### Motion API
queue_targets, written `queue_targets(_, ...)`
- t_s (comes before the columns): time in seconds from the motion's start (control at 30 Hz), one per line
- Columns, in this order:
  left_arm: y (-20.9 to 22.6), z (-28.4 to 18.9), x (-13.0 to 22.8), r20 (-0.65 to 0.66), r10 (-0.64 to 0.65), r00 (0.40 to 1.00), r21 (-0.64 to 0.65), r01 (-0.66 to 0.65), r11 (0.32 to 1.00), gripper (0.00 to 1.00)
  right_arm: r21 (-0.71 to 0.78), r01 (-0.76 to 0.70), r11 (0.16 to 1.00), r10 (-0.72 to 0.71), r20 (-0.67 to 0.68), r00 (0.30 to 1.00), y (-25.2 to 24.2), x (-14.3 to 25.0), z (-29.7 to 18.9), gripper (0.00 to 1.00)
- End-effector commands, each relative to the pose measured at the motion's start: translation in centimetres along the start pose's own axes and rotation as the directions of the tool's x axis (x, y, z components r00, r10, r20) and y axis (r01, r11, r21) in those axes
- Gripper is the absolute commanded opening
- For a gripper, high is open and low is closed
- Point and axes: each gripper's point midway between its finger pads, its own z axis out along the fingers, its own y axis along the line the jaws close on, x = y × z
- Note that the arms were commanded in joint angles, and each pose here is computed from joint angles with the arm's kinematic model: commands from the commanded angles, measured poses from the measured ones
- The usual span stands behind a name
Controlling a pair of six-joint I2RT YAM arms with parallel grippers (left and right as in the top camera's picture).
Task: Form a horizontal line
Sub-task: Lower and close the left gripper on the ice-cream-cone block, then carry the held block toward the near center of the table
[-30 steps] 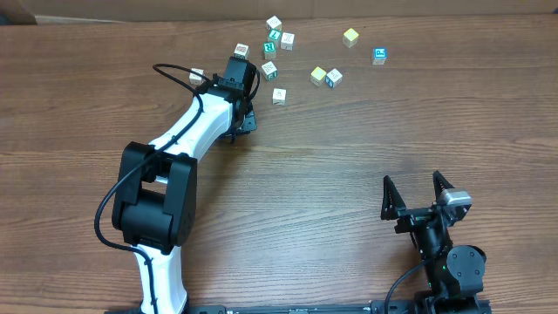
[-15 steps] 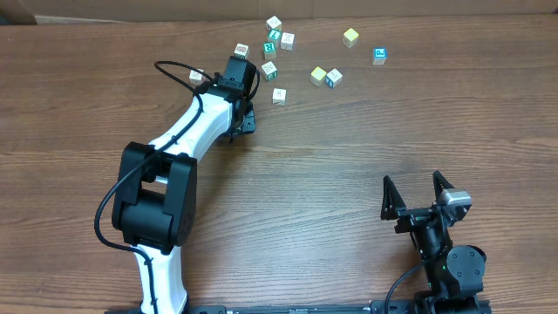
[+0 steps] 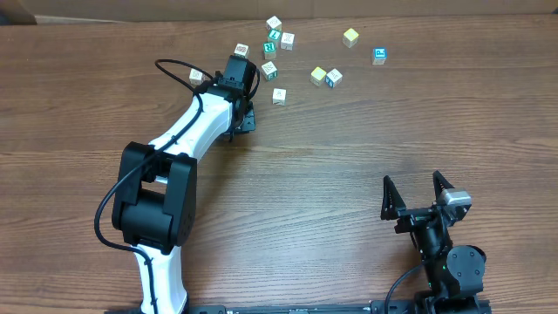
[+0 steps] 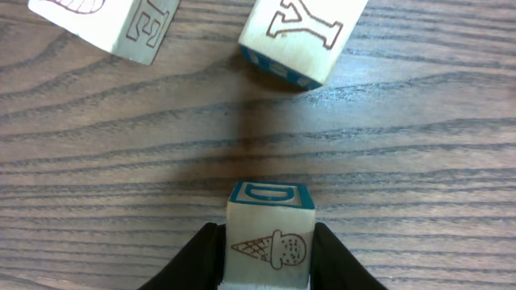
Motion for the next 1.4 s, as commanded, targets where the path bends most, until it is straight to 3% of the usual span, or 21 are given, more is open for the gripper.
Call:
queue_targets(0.0, -0.1, -0.5, -1.5, 0.037, 0.008, 0.999, -0.004, -0.008, 1.0, 0.4, -0.002, 0.007, 1.0, -0.007, 0.0, 1.0, 0.0, 0.2, 0.0, 1.0)
queue_targets(0.1, -0.1, -0.5, -1.5, 0.038, 0.008, 0.999, -0.004, -0.008, 1.0, 0.47, -0.002, 0.007, 1.0, -0.007, 0.0, 1.0, 0.0, 0.2, 0.0, 1.0)
queue_targets(0.37, -0.1, -0.5, -1.4, 0.032, 0.01, 0.999, -0.006, -0.01, 1.0, 0.28, -0.002, 0.007, 1.0, -0.007, 0.0, 1.0, 0.0, 0.2, 0.0, 1.0)
queue_targets(0.5, 0.5, -1.7, -1.4, 0.017, 0.032, 0.999, -0.029, -0.032, 0.999, 0.25, -0.002, 0.007, 1.0, -0.007, 0.0, 1.0, 0.0, 0.2, 0.0, 1.0)
queue_targets(0.7, 1.9, -6.0, -2.5, 0.028, 0.033, 0.999, -0.081, -0.031, 0.996, 0.24, -0.002, 0.007, 1.0, -0.007, 0.0, 1.0, 0.0, 0.2, 0.0, 1.0)
queue_targets(1.0, 8.3, -14.3, -1.8, 0.013, -0.005, 1.0, -0.181, 0.007, 0.983, 0.24, -0.002, 0.007, 1.0, -0.007, 0.0, 1.0, 0.0, 0.2, 0.0, 1.0)
queue_targets(1.2, 12.4, -17.6, -1.4, -0.005, -0.009, 1.0, -0.068, 0.008, 0.998, 0.25, -0.002, 0.007, 1.0, -0.007, 0.0, 1.0, 0.0, 0.2, 0.0, 1.0)
queue_targets(1.37, 13.9, -16.5, -0.4, -0.063, -0.06, 0.996, -0.011, 0.06, 0.998, 0.24, -0.002, 0.007, 1.0, -0.007, 0.0, 1.0, 0.0, 0.2, 0.0, 1.0)
